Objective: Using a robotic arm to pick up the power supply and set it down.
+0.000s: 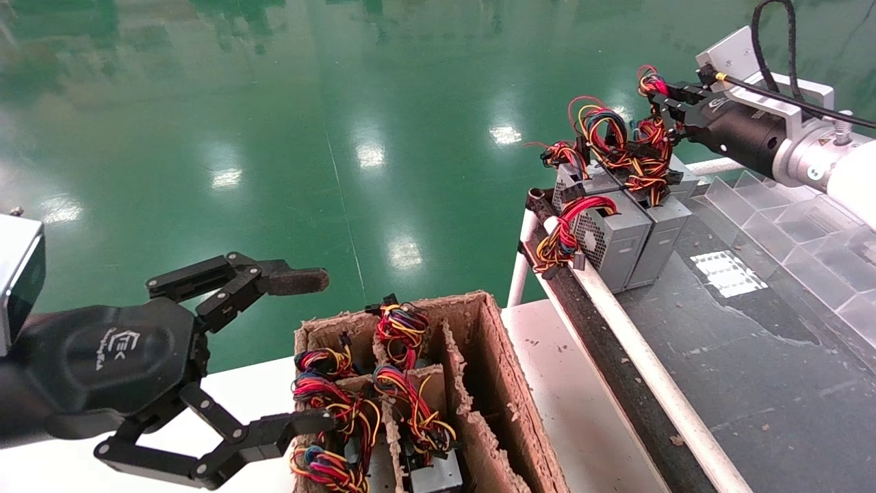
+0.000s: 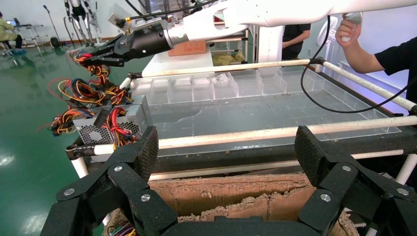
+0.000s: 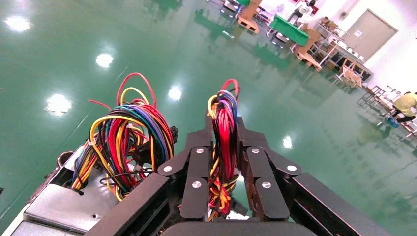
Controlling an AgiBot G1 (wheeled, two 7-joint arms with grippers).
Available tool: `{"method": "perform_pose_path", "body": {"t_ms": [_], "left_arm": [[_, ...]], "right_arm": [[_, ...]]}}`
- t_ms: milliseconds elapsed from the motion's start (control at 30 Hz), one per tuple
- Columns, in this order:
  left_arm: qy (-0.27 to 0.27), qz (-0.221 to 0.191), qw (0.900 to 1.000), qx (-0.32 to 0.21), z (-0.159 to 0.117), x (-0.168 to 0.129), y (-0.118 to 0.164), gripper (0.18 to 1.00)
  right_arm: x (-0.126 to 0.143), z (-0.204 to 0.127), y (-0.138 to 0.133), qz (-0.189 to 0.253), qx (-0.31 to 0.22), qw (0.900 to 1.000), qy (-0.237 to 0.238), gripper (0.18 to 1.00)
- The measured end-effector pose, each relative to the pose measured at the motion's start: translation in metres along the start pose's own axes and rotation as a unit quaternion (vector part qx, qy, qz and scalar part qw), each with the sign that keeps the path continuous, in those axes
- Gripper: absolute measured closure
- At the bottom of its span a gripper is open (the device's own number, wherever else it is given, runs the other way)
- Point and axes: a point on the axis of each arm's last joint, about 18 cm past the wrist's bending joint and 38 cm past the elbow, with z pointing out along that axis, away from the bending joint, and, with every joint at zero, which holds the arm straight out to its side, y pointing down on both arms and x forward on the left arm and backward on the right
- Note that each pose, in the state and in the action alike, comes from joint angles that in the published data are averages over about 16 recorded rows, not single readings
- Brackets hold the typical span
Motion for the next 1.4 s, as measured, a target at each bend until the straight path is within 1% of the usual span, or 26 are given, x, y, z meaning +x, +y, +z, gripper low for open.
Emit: {"method": "perform_pose_path", "body": {"t_ms": [167,333,500,667,833,1067,1267,1400], "left_arm": [[0.0,0.0,1.0,0.0,0.0,0.0,0.0,0.184],[0.0,0.0,1.0,0.0,0.0,0.0,0.0,0.184],[0.0,0.0,1.0,0.0,0.0,0.0,0.0,0.184],[0.0,0.0,1.0,0.0,0.0,0.0,0.0,0.184],[0.0,0.0,1.0,0.0,0.0,0.0,0.0,0.184],[0.0,0.0,1.0,0.0,0.0,0.0,0.0,0.184],[0.0,0.0,1.0,0.0,0.0,0.0,0.0,0.184],[0.0,0.0,1.0,0.0,0.0,0.0,0.0,0.184]], "right_arm": [[0.002,-0.002,-0.001,-0.003,0.002,1.0,-0.003,0.889],[0.005,-0.006,-0.002,-0.006,0.006,1.0,-0.007,0.829],[0.008,-0.011,-0.007,0.001,0.018,1.0,-0.018,0.733],[0.011,-0.02,-0.017,0.028,0.047,0.998,-0.039,0.623],[0.012,-0.032,-0.031,0.067,0.086,0.992,-0.069,0.505],[0.013,-0.051,-0.044,0.11,0.135,0.979,-0.105,0.363],[0.011,-0.066,-0.044,0.12,0.159,0.972,-0.126,0.272],[0.008,-0.076,-0.043,0.119,0.17,0.968,-0.14,0.236]]}}
